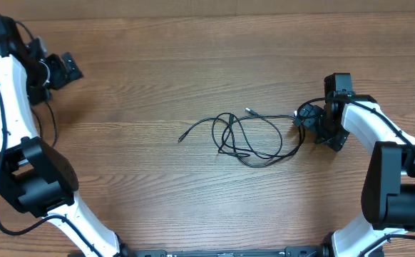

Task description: Untangle cables

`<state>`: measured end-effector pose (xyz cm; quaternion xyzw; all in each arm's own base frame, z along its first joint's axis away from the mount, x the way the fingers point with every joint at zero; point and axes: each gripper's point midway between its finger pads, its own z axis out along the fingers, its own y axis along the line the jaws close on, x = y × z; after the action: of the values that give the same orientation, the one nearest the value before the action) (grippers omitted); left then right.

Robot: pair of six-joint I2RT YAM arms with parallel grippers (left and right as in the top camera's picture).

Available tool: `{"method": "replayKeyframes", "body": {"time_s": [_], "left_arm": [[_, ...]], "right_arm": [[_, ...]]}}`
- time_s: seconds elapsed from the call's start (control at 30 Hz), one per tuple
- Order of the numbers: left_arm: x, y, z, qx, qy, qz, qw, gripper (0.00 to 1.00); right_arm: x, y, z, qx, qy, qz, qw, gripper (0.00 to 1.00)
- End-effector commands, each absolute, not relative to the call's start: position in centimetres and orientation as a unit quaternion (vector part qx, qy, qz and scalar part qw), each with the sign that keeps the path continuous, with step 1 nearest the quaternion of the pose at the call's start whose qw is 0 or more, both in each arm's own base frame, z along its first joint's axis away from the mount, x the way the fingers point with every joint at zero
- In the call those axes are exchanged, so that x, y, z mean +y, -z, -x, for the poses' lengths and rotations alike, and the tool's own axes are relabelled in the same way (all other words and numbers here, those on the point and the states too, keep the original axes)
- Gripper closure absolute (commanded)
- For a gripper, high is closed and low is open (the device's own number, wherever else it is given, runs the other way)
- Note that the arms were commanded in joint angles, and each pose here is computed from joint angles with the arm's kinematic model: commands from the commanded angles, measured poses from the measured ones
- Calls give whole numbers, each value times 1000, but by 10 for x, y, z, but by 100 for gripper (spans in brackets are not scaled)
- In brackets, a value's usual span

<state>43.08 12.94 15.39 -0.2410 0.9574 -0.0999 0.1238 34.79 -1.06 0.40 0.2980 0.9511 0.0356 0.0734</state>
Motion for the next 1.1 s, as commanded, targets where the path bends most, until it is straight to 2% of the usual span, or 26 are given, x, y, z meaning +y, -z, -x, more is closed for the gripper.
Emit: {"method": "replayKeyframes", "body": {"time_s": [0.0,0.23,0.33,0.47,0.63,0.73,0.9,1.07], "left_arm": [[84,-158,-430,963,137,211,99,0],[-13,-157,-418,980,158,109,43,0],[-60,-156,-412,985,160,52,29,1],[-129,-157,-400,985,167,-31,23,2],[-209,-168,-375,964,244,-106,8,1],[-247,-168,-353,957,242,-158,0,1],[-278,-158,-333,972,172,-160,9,0],[-289,-150,-322,989,110,-101,21,0]], "right_arm": [[-4,9,-338,951,-52,-301,52,0],[-4,8,-336,951,-51,-301,45,0],[-4,-5,-338,955,-48,-290,38,0],[32,-31,-347,966,-156,-198,54,0],[32,-60,-353,961,-172,-195,95,2],[18,-74,-359,953,-172,-215,124,1],[-14,-66,-352,951,-122,-258,119,0],[-34,-63,-350,950,-65,-279,127,0]]}}
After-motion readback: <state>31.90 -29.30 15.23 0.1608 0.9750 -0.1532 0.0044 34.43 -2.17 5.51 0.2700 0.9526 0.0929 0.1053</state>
